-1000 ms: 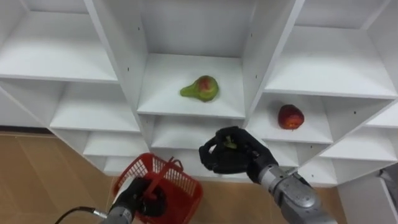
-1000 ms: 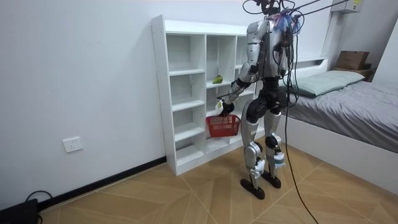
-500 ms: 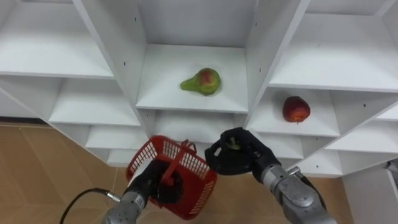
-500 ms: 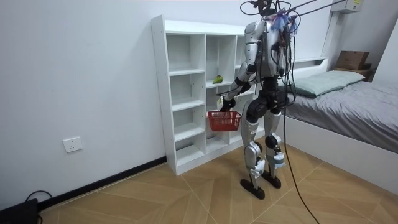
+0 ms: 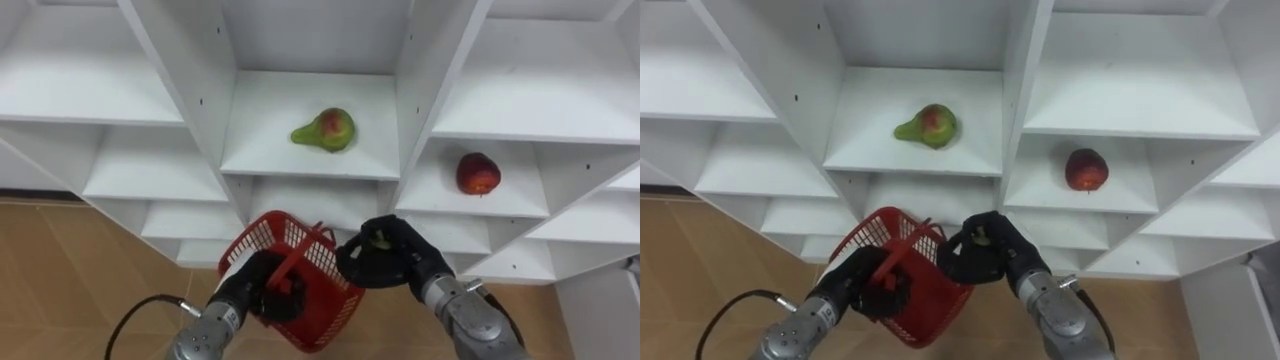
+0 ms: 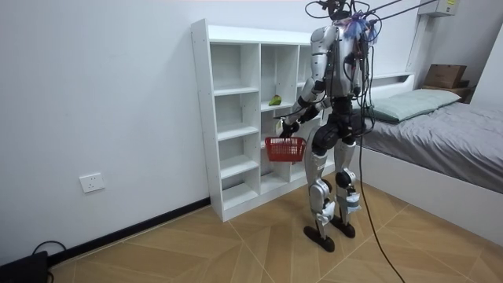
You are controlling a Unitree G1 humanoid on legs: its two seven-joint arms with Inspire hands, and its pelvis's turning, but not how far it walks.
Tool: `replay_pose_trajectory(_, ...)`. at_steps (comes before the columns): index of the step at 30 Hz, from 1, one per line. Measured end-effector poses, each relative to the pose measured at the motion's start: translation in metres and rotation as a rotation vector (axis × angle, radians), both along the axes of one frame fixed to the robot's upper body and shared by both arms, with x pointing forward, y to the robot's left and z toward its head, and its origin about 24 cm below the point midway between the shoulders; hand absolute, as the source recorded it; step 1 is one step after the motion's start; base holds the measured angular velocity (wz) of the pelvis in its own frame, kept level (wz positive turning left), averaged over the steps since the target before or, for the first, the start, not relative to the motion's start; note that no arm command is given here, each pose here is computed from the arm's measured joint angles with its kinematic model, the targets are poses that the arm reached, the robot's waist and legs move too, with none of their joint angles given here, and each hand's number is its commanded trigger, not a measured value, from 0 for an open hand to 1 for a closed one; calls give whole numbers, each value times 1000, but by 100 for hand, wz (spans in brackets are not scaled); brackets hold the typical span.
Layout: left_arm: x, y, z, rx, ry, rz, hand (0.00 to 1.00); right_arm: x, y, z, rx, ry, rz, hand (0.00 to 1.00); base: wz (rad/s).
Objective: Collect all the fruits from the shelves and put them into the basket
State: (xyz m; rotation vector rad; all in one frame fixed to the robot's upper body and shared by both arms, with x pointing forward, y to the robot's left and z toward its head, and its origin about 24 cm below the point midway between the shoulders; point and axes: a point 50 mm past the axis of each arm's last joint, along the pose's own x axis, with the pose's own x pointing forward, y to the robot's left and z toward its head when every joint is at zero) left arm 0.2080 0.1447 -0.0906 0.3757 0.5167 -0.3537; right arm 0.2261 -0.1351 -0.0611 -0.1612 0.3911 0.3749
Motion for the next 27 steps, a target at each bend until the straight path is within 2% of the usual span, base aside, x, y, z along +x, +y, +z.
replay_pose_trajectory(10,1,-20,4,-66,-12,-34,100,4,9,-1,40,14,-13,100,0)
replay_pose_trajectory(16,0,-21,3,-105,6,-20,100,6,11,-2,102,34,-64,100,0)
replay_pose_trajectory(27,-3,-28,1,-106,22,-57,100,5,12,-4,103,45,-72,100,0)
